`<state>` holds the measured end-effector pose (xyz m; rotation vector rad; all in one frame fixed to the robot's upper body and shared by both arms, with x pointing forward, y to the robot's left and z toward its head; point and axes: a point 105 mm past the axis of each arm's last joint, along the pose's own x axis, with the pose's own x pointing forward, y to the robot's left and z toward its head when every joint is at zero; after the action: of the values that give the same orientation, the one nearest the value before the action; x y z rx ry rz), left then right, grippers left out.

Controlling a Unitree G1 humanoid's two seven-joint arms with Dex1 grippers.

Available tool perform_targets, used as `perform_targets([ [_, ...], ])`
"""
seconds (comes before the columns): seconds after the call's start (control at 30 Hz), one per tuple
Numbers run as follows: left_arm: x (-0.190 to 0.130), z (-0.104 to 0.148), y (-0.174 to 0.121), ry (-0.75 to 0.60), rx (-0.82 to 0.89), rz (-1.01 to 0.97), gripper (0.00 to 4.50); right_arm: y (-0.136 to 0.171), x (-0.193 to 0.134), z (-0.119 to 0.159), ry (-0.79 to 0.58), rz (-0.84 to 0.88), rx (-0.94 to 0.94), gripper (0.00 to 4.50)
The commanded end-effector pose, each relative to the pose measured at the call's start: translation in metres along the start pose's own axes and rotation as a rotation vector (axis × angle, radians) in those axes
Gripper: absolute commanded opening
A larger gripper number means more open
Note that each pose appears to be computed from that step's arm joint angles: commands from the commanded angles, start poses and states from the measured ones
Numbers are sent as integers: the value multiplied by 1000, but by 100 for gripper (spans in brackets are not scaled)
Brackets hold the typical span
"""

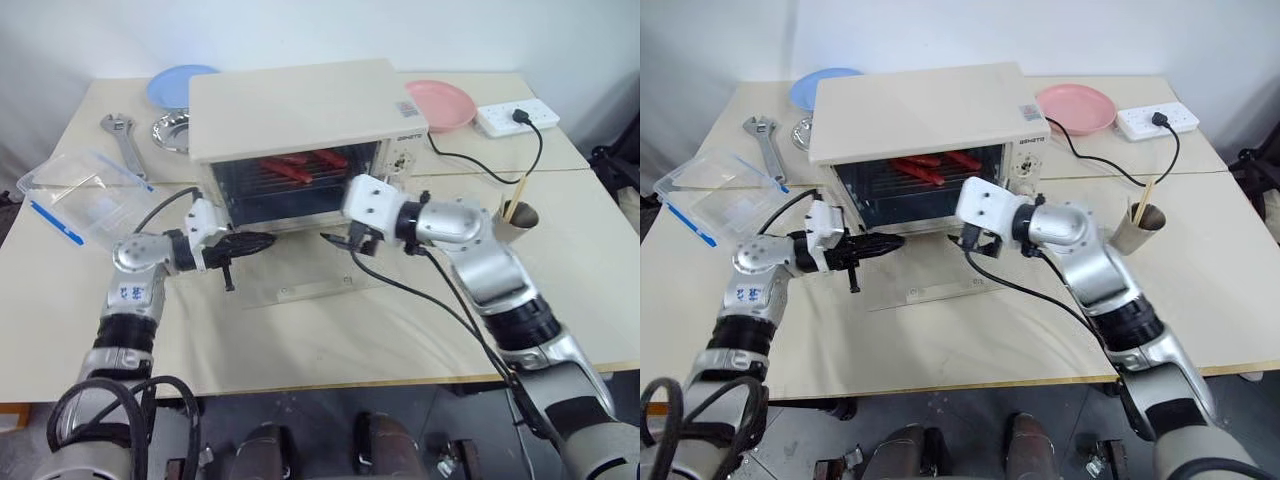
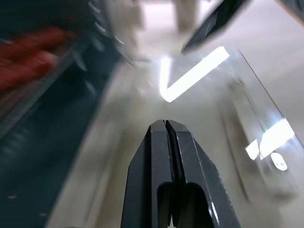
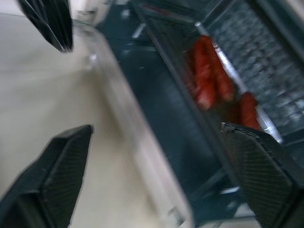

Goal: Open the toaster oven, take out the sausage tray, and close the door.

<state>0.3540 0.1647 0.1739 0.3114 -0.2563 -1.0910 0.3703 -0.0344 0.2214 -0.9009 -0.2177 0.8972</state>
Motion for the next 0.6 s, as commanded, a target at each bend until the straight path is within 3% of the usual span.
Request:
perform_targets([
  [0.03,-9,25,2,-160,-9,153,19,-16,15,2,49,-121,-141,450],
  [0.17,-27,42,-10,-343,-87,358,118,-24,37,-8,125,-192,-246,450],
  [0.5,-45,53,-38,-484,-223,551,431,-12,65,-13,137,-160,-406,450],
  [0.6,-49,53,-44,-485,-246,568,448,-8,69,-15,145,-148,-408,450],
])
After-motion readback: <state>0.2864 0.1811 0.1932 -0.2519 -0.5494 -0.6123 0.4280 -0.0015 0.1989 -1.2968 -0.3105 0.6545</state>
